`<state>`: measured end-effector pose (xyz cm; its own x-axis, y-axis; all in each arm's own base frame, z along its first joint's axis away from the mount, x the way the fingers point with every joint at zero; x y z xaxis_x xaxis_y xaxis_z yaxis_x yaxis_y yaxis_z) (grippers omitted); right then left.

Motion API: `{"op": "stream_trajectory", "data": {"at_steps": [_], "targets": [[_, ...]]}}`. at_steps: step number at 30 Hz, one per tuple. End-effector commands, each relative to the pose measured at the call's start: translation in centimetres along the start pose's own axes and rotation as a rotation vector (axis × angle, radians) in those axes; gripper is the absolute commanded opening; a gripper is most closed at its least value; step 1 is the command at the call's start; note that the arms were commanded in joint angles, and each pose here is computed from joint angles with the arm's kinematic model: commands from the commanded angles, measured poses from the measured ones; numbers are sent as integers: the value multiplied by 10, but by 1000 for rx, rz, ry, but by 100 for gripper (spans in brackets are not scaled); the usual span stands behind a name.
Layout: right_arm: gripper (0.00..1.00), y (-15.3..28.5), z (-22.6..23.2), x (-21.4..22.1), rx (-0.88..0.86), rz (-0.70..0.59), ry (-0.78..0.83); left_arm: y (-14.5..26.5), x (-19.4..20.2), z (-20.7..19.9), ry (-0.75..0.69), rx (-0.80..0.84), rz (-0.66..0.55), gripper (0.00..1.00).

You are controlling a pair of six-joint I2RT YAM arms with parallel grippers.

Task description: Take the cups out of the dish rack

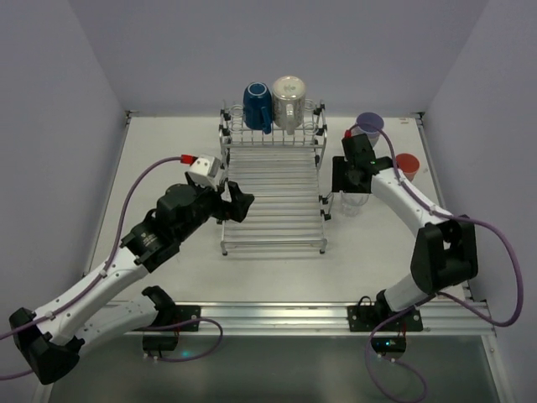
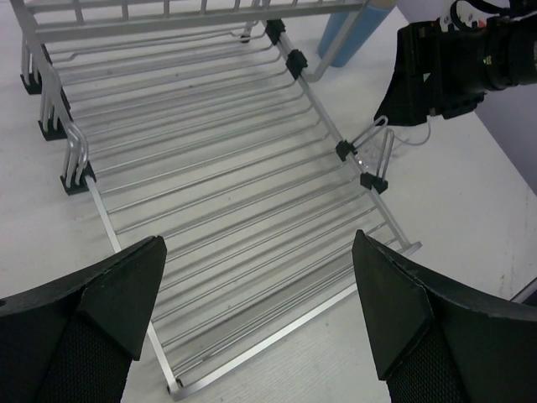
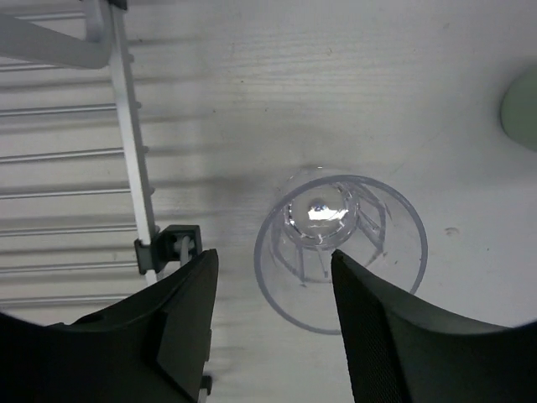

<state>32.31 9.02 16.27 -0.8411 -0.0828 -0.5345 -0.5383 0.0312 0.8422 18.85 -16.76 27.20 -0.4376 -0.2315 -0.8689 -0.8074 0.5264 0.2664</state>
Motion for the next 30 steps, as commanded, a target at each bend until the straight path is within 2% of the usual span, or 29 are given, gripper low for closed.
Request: {"op": "stream_trajectory", "data": {"at_steps": [1,5,8,10,11,15,18,23,30], "targets": [[60,33,4,-15,-73,-149,-9,-7,-48,-28,35,84,-147,100],[61,80,4,-19,-184,-313,-45,-22,-69,-35,51,50,-209,100],[61,99,12,-13,-302,-400,-69,-40,-87,-41,55,17,-265,94],[61,115,13,-7,-353,-475,-93,-60,-93,-41,45,-31,-283,83],[61,121,16,-5,-389,-502,-90,-63,-107,-46,38,-38,-313,80],[61,145,17,10,-479,-628,-103,-105,-116,-50,18,-99,-317,67],[61,153,18,17,-519,-675,-105,-127,-123,-52,16,-129,-328,63],[60,154,20,25,-554,-680,-93,-153,-133,-48,18,-139,-334,54],[60,157,23,25,-592,-688,-81,-176,-138,-42,7,-176,-319,50]]}}
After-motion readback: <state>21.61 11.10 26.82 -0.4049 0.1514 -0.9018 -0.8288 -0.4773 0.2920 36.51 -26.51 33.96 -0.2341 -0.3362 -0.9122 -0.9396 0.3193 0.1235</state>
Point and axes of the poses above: each gripper's point midway between its finger pads, its own y axis back along the fingers, its own z axis along the line the jaws close on, x = y × z, the point moved 7 cm from there along y, back along the fingers, and after that the axes turned 7 degrees about y, right-handed, at the moved point
